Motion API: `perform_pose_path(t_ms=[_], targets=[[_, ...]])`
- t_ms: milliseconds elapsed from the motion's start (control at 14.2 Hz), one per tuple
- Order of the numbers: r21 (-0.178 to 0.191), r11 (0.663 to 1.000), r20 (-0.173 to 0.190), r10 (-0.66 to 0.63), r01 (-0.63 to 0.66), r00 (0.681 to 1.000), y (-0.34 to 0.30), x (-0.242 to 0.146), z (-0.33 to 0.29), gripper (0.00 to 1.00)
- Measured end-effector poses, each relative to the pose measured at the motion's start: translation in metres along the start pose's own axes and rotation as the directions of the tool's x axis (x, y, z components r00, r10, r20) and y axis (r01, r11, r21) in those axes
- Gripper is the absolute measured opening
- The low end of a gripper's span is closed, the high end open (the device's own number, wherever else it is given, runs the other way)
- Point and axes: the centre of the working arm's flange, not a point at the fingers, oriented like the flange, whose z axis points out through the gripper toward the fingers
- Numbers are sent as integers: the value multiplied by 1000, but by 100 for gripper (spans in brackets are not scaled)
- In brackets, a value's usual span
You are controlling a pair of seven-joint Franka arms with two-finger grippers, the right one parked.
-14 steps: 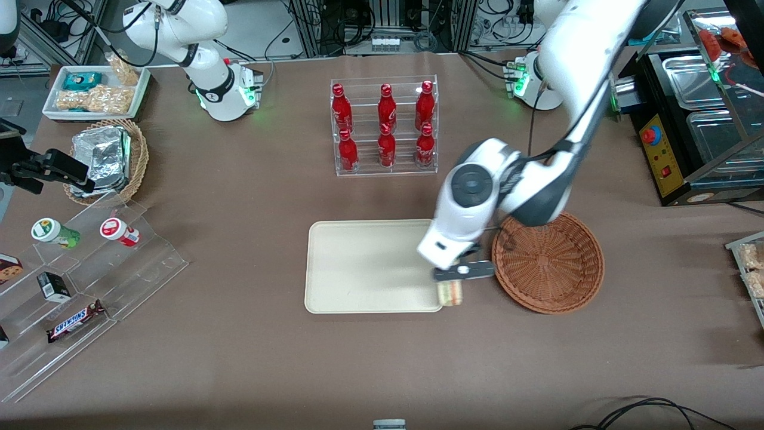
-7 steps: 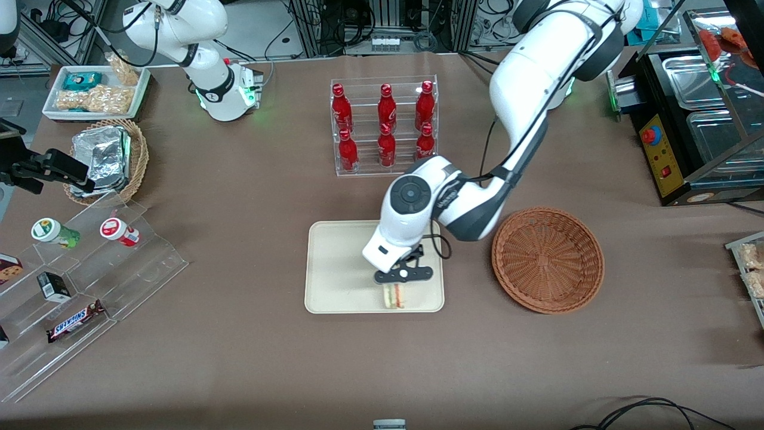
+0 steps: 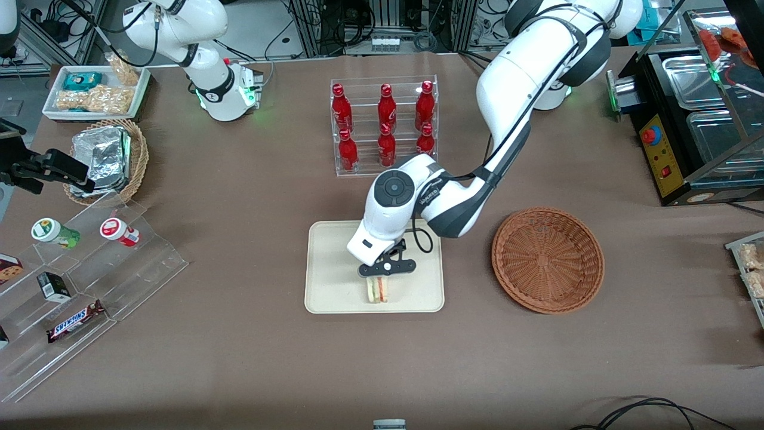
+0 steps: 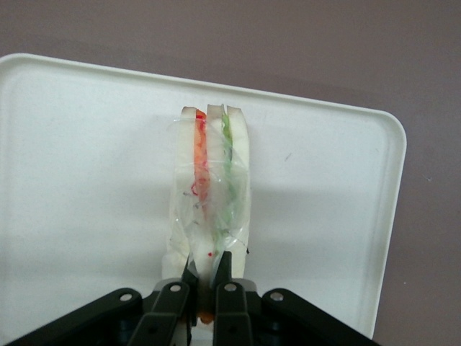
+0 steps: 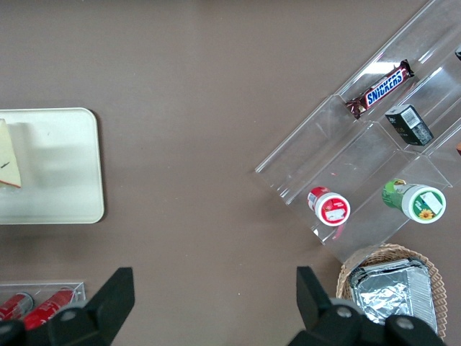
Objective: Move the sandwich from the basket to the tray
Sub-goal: 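Lower the sandwich onto the tray and open the left gripper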
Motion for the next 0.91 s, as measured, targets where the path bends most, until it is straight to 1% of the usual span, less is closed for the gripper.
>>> perform_pose_path(t_ms=[141, 352, 492, 633, 703, 773, 844, 914], targets=[[2, 1000, 9, 2, -2, 1000, 1, -2, 5, 11], [15, 999, 28, 31, -31, 999, -3, -4, 22, 11], [19, 999, 38, 38, -39, 999, -5, -5, 30, 15], [-5, 1000, 54, 20, -20, 998, -3, -4, 25, 33], [-21, 1000, 53, 13, -12, 998, -1, -2, 19, 44], [-34, 999, 47, 6, -4, 999, 1, 2, 9, 52], [-39, 999, 45, -1, 3, 999, 3, 7, -8, 64], [-28, 1000, 52, -8, 9, 999, 2, 10, -30, 75]])
